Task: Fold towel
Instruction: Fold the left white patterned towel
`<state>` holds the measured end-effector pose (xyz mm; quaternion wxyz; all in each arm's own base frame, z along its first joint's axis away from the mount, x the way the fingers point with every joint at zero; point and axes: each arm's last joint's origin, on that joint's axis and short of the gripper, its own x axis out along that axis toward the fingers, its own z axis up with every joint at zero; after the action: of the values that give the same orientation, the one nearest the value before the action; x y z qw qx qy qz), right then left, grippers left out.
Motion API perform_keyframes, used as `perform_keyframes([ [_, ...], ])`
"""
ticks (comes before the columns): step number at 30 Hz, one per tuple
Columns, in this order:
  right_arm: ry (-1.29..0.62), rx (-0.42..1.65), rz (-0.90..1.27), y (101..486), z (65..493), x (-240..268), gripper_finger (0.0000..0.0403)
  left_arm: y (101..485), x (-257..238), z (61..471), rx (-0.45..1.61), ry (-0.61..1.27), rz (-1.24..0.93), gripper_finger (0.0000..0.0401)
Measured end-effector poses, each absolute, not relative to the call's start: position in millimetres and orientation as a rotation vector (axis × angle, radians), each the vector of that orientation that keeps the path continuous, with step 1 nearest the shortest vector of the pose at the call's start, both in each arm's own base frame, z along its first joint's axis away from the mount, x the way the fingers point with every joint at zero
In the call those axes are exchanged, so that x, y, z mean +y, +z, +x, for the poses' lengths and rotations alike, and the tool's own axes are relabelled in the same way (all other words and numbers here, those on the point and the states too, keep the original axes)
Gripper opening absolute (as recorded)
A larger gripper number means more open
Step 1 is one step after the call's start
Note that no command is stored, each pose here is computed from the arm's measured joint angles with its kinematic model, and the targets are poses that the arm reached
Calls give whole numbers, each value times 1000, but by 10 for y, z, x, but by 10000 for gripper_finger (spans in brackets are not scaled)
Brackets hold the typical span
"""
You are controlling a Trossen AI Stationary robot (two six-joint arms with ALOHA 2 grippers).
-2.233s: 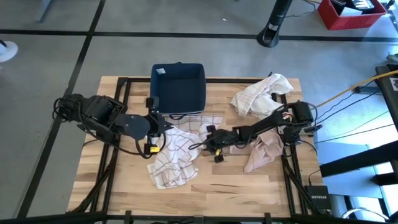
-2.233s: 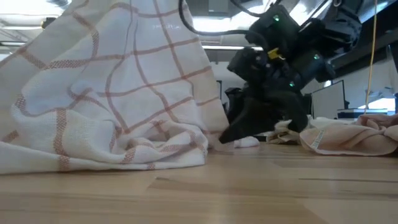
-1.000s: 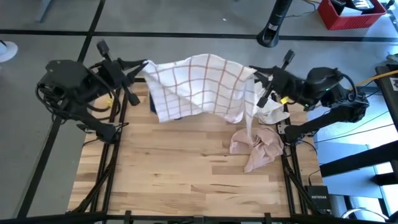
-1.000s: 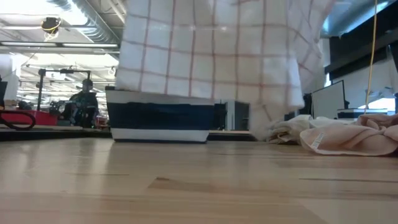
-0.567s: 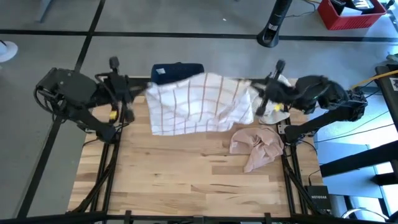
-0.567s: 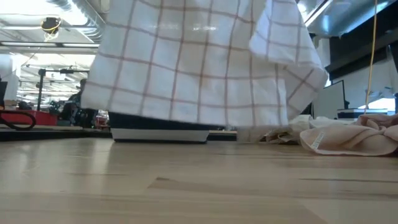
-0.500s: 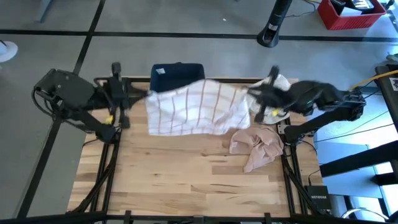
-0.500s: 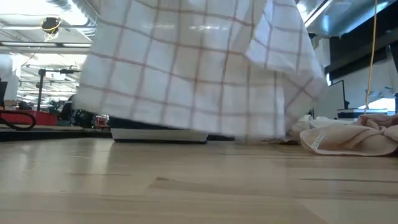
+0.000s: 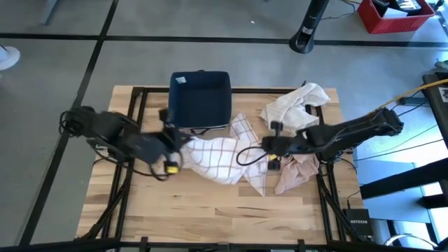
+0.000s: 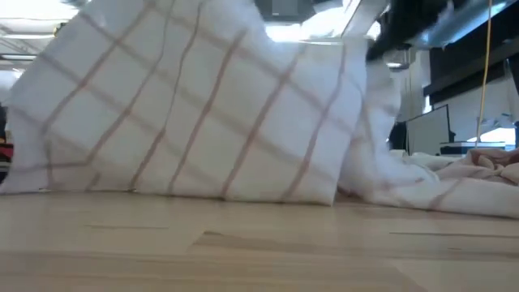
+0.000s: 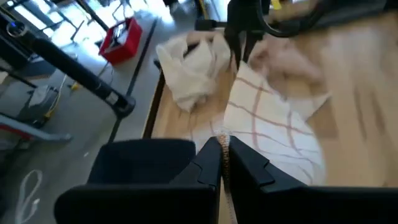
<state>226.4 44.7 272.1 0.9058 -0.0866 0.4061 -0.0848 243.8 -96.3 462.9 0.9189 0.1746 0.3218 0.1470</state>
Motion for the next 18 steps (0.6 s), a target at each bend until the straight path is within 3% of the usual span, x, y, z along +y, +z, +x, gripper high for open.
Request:
perform_keyframes([
  [4, -149, 855, -117, 2310, 2222, 451, 11, 4284, -1059, 2640, 693, 301, 392, 10],
  [9, -136, 903, -47, 2150, 2162, 450, 31, 3963, -1139, 2808, 677, 285, 418, 10],
  [15, -118, 998, -14, 2597, 2147, 461, 91, 3763, -1118, 2914, 659, 309, 387, 9],
  [18, -107, 912, 5, 2900, 2208, 475, 121, 3699, -1094, 2953, 653, 321, 374, 6],
])
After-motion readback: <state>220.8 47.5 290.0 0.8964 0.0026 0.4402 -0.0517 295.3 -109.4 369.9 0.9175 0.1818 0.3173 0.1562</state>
